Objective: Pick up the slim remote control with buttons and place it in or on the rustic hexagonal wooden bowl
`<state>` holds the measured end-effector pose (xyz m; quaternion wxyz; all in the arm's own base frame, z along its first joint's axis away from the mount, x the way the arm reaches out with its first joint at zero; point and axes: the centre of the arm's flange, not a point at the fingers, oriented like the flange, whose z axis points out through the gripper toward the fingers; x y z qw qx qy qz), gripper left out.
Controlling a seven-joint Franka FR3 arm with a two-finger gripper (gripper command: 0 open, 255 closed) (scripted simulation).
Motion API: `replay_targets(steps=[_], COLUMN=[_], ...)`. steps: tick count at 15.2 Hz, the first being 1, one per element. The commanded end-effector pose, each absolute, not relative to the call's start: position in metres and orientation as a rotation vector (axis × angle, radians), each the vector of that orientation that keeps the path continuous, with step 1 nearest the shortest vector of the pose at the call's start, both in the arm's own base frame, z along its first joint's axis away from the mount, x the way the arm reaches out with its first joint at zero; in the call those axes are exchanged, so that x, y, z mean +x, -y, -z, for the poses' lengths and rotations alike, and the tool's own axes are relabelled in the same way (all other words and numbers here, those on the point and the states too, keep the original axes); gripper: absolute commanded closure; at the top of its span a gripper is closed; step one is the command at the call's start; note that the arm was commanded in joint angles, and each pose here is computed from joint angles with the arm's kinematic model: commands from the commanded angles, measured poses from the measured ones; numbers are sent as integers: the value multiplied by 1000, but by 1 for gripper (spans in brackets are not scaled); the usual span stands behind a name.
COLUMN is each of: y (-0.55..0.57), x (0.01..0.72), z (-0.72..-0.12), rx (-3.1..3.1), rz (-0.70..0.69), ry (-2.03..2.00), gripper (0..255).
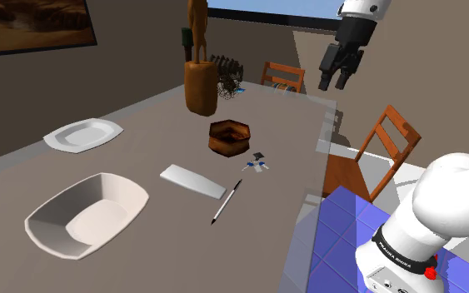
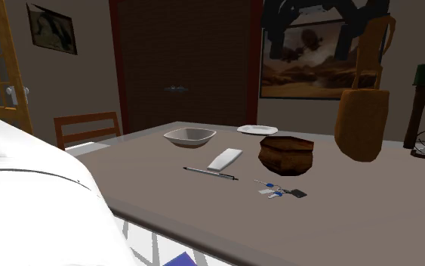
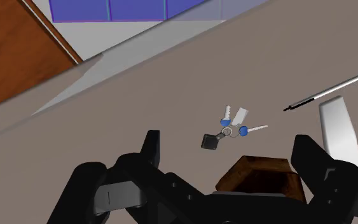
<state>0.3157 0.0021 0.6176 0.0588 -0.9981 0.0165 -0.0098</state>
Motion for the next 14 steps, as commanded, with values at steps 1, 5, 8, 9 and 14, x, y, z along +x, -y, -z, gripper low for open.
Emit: replay_targets(steps=[1, 5, 8, 9, 14], y=[-2, -40, -69, -78, -128], x=[316, 344, 363, 370, 399], z=[-618, -590, -569, -562, -527], rx=[-3023, -3036, -3044, -3047, -3057], rz=[30, 27, 26, 25, 22], ry=[-50, 31, 92, 112, 214], gripper=[0, 0, 0, 0, 0])
